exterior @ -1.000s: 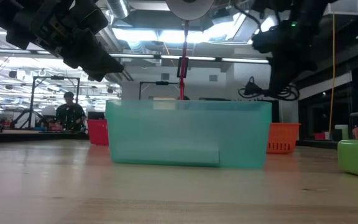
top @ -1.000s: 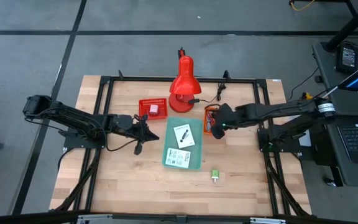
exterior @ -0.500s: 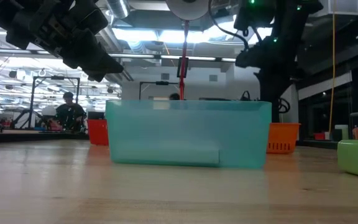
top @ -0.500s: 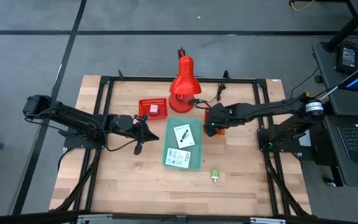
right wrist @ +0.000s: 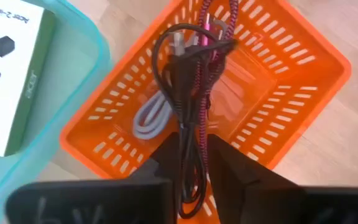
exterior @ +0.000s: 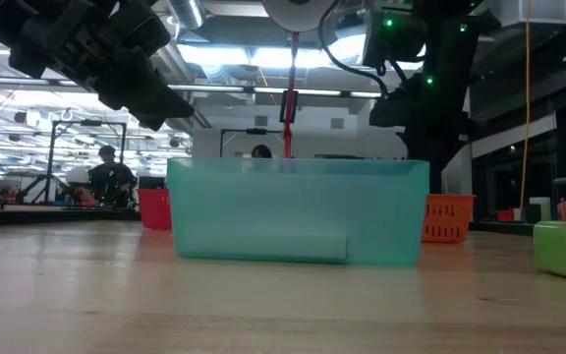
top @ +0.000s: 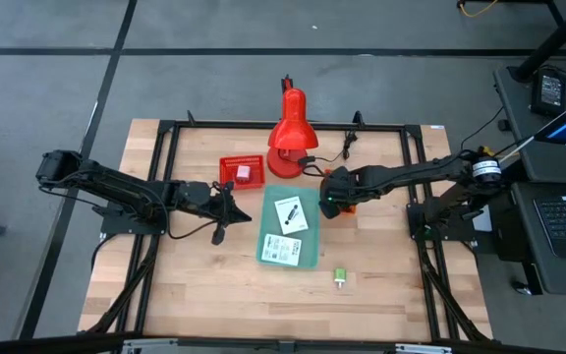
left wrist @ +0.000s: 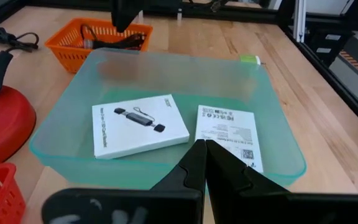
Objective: Pick and place items into bin
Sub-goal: Put the green charger adapter into the red basket
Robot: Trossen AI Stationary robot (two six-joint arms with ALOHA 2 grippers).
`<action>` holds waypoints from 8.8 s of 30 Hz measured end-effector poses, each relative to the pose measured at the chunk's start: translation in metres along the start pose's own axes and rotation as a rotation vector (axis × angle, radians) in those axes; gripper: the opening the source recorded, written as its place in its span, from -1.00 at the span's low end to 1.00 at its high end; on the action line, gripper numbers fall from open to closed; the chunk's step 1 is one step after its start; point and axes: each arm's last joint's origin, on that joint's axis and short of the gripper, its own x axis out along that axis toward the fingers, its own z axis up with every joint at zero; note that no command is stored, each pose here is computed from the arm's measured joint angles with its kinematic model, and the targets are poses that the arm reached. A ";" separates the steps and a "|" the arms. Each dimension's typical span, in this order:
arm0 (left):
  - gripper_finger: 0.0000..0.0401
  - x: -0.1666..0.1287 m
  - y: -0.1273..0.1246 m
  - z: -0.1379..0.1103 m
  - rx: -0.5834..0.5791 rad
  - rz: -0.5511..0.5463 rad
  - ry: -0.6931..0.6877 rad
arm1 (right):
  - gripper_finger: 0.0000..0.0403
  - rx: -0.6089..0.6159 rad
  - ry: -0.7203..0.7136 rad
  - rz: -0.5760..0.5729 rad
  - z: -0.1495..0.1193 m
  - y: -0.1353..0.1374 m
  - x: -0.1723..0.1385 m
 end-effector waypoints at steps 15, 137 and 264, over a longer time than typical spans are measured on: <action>-0.98 0.000 0.000 -0.001 0.000 0.001 0.015 | -0.47 -0.117 0.012 0.049 0.006 0.006 -0.013; -0.98 0.000 -0.003 -0.005 0.065 -0.132 0.062 | 0.15 0.480 0.077 -0.186 -0.194 0.169 -0.034; 0.06 -0.006 -0.005 0.032 0.108 -0.052 -0.337 | -0.37 -0.587 -1.003 0.723 -0.054 0.073 -0.046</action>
